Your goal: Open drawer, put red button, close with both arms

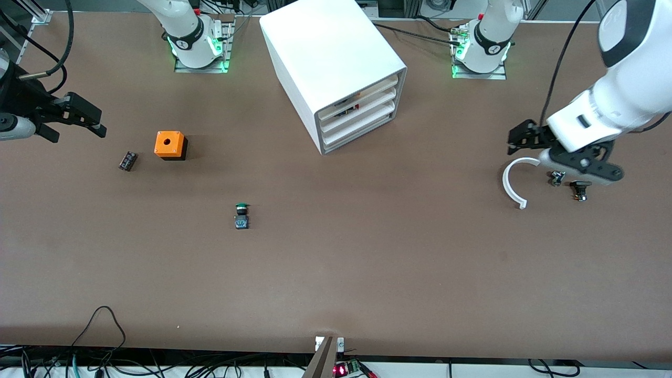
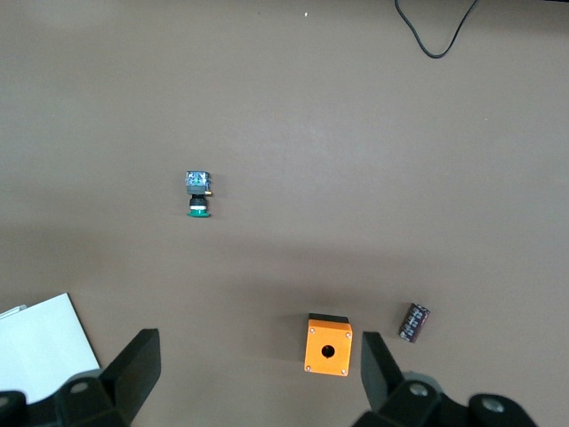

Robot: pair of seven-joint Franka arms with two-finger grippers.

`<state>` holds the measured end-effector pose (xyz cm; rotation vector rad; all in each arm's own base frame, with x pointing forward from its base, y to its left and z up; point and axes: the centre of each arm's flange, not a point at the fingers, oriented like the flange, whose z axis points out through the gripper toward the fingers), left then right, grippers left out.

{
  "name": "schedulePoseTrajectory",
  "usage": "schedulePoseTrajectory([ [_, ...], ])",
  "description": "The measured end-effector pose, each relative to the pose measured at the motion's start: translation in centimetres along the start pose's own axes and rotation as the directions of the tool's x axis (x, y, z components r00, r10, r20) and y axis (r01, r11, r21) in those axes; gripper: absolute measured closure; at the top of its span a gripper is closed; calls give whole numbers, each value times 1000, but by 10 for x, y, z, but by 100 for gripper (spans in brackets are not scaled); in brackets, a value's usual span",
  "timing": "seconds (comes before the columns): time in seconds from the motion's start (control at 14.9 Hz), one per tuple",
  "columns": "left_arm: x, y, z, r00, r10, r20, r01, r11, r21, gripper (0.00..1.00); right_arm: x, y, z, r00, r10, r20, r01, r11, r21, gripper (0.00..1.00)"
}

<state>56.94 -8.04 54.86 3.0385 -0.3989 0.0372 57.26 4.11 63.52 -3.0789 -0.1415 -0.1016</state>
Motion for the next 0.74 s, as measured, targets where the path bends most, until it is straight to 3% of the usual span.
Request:
schedulePoseTrajectory([
  [0.34, -37, -2, 9, 1000, -19, -1, 19, 1000, 11, 0, 0, 0, 0, 1000, 0, 0, 0, 1000, 0, 0],
  [0.74, -42, -10, -9, 993, -117, 18, 117, 993, 9, 0, 0, 0, 0, 1000, 1, 0, -1, 1000, 0, 0],
])
